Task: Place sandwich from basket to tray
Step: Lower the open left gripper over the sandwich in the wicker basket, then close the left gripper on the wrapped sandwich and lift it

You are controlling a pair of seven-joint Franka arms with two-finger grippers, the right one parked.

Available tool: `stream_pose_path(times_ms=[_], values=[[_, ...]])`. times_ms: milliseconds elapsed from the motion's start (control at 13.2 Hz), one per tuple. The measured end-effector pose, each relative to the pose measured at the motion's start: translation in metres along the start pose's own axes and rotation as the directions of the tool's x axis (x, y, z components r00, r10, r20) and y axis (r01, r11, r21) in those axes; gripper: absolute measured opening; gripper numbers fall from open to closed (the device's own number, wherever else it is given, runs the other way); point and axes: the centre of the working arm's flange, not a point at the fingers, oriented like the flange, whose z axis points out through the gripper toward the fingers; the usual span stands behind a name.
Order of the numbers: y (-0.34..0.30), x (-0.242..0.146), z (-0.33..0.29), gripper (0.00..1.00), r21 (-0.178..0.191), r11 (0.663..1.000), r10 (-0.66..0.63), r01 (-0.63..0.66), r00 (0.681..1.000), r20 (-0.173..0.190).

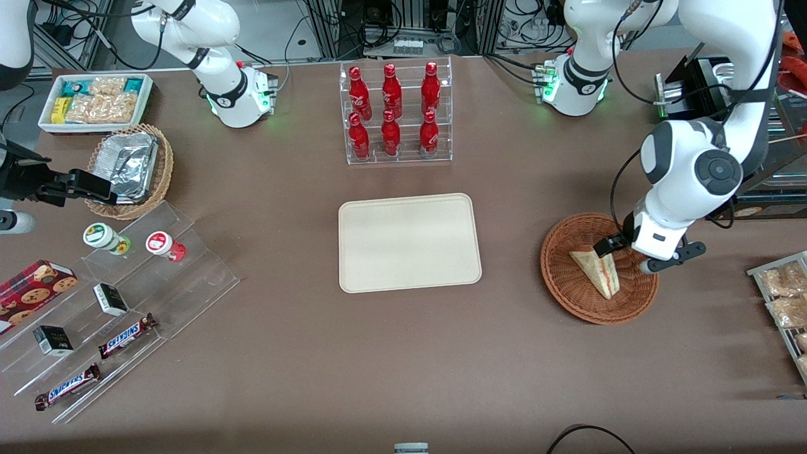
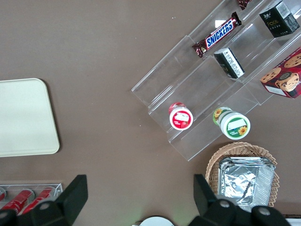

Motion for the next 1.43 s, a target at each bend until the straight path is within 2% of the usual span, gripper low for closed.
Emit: stream_pose_path(times_ms=[755, 830, 981, 1208, 1358, 1434], values=[[0.005, 0.003, 0.060, 1.00, -0.018, 1.000, -0.023, 0.022, 1.000, -0.017], [0.005, 0.003, 0.063, 0.93, -0.018, 1.000, -0.025, 0.025, 1.000, -0.015], [0.007, 0.002, 0.065, 0.67, -0.017, 1.000, -0.027, 0.026, 1.000, -0.013], [0.014, 0.001, 0.061, 0.38, -0.021, 1.000, -0.016, 0.016, 1.000, -0.020], [0.017, 0.005, 0.049, 0.31, -0.022, 1.000, -0.013, 0.013, 1.000, -0.023], [0.021, 0.010, 0.033, 0.29, -0.010, 1.000, -0.010, 0.010, 1.000, -0.004]])
